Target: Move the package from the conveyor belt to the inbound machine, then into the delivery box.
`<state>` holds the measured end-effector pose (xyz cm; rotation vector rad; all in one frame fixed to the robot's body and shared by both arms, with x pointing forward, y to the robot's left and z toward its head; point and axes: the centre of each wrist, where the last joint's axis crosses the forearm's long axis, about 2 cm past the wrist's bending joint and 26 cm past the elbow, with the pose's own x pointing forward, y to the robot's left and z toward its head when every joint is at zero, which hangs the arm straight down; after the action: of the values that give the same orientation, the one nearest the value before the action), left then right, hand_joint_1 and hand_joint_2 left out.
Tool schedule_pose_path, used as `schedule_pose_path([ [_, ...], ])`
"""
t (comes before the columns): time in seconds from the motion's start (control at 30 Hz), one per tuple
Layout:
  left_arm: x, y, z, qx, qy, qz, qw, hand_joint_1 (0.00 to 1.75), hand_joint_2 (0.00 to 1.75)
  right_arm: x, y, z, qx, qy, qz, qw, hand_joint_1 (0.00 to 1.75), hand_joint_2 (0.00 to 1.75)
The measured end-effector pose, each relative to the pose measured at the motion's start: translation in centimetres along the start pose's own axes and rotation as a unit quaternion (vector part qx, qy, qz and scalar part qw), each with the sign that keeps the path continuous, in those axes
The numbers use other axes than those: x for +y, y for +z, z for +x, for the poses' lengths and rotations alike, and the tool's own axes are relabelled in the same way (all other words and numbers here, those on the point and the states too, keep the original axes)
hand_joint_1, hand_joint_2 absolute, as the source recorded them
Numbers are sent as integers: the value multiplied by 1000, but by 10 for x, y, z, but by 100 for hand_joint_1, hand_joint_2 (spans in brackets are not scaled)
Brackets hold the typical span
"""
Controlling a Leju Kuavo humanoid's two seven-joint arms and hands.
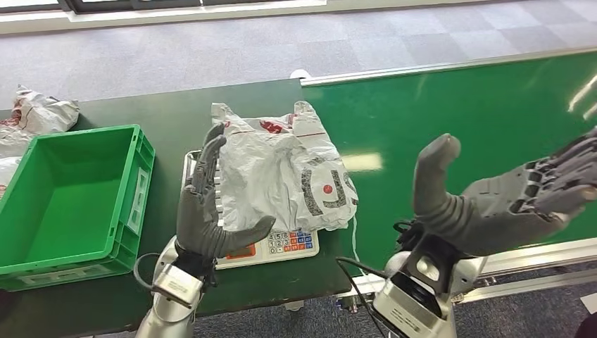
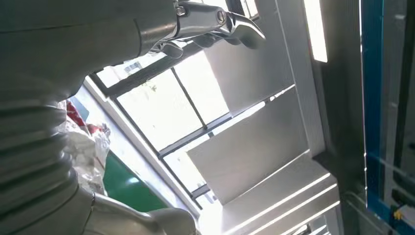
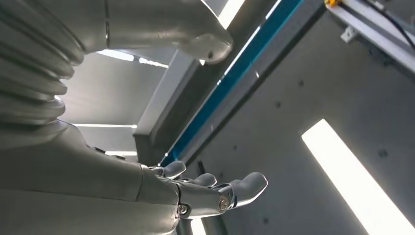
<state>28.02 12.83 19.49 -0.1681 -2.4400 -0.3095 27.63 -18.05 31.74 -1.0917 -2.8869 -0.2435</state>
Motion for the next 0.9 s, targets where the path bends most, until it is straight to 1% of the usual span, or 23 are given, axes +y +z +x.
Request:
schedule_pose_path([
  [0.17, -1, 1, -12, 37, -57, -26, 997, 0, 175, -11, -9, 2, -9, 5, -26, 1000, 0, 175],
  [0.33, -1, 3, -19, 52, -67, -38, 996, 0, 175, -17, -12, 3, -13, 9, -34, 999, 0, 175],
  [0.5, -1, 1, -31, 101, -124, -84, 984, 0, 175, -20, -15, 3, -11, 7, -43, 999, 0, 175],
  [0.67, 0, 1, -38, 117, -140, -101, 978, 0, 175, -20, -15, 3, -11, 6, -46, 999, 0, 175],
  [0.77, -1, -6, -49, 142, -181, -138, 963, 0, 175, -20, -15, 4, -11, 2, -46, 999, 0, 175],
  [0.9, -1, -22, -76, 171, -252, -212, 929, 0, 175, -17, -15, 7, -10, -7, -46, 999, 0, 175],
])
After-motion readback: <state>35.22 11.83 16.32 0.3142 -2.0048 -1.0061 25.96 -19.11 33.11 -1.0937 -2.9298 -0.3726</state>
